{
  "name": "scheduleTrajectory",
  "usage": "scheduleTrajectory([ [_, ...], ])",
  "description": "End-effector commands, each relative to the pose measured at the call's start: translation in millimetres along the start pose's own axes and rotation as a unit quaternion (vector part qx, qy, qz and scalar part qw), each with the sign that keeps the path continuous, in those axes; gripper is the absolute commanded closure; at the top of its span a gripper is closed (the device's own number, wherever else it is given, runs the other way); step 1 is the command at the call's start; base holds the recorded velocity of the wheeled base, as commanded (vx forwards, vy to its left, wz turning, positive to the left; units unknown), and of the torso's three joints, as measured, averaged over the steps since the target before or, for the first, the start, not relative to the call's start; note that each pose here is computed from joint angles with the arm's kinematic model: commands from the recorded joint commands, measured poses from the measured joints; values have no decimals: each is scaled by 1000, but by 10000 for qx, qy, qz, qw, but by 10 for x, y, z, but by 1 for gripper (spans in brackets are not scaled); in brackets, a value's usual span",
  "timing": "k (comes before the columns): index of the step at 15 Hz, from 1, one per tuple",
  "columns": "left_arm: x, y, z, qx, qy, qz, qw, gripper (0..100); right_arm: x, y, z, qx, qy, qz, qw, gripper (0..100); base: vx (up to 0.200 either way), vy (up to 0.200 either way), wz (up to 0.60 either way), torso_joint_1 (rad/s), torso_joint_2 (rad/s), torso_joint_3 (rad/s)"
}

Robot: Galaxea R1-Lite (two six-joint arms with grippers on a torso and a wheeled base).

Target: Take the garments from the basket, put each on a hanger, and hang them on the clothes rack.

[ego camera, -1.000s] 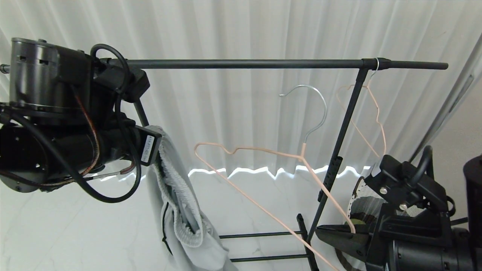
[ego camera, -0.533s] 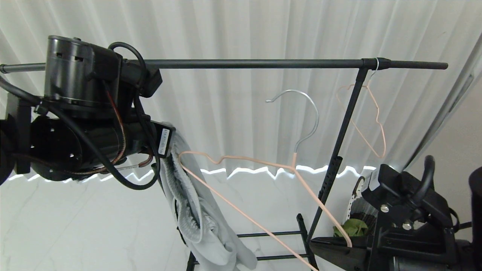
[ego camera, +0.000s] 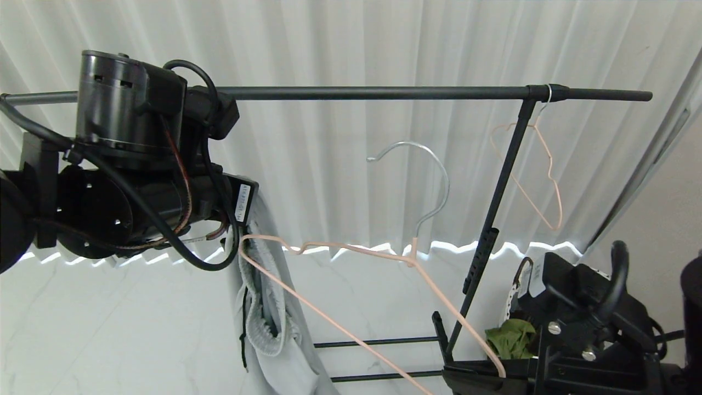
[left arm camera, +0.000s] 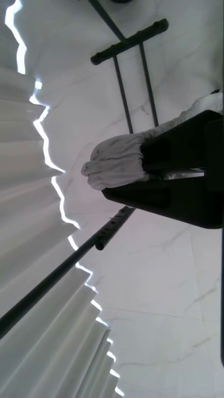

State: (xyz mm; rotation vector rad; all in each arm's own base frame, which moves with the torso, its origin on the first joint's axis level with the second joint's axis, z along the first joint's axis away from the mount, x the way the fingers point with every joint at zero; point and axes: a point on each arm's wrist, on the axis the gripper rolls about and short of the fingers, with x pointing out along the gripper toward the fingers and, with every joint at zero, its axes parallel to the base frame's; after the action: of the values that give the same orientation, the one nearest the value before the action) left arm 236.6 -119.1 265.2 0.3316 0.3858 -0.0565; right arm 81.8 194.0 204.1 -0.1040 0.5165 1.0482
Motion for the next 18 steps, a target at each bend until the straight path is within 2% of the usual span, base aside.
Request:
scheduleTrajectory([
  [1,-41,11,37,-23,-85,30,10000,100,130,-43,-11,44,85,-126,9999,100,0,0,0,0,0,0],
  [6,-105,-39,91,-5,-207,13,9998,100,521,-116,74,146,-430,-614,9971,100,0,0,0,0,0,0],
  [9,-119,-68,90,-3,-218,-35,9998,100,616,-136,89,179,-446,-693,9964,100,0,0,0,0,0,0],
  [12,-130,-58,91,-46,-181,356,9992,100,726,-170,146,425,-525,-952,9932,100,0,0,0,0,0,0],
  [14,-162,-113,89,-110,-208,259,9994,100,810,-168,230,646,-656,-1085,9898,100,0,0,0,0,0,0],
  [18,-259,-276,103,-130,-312,-56,9994,100,998,-145,293,672,-776,-1144,9881,100,0,0,0,0,0,0],
])
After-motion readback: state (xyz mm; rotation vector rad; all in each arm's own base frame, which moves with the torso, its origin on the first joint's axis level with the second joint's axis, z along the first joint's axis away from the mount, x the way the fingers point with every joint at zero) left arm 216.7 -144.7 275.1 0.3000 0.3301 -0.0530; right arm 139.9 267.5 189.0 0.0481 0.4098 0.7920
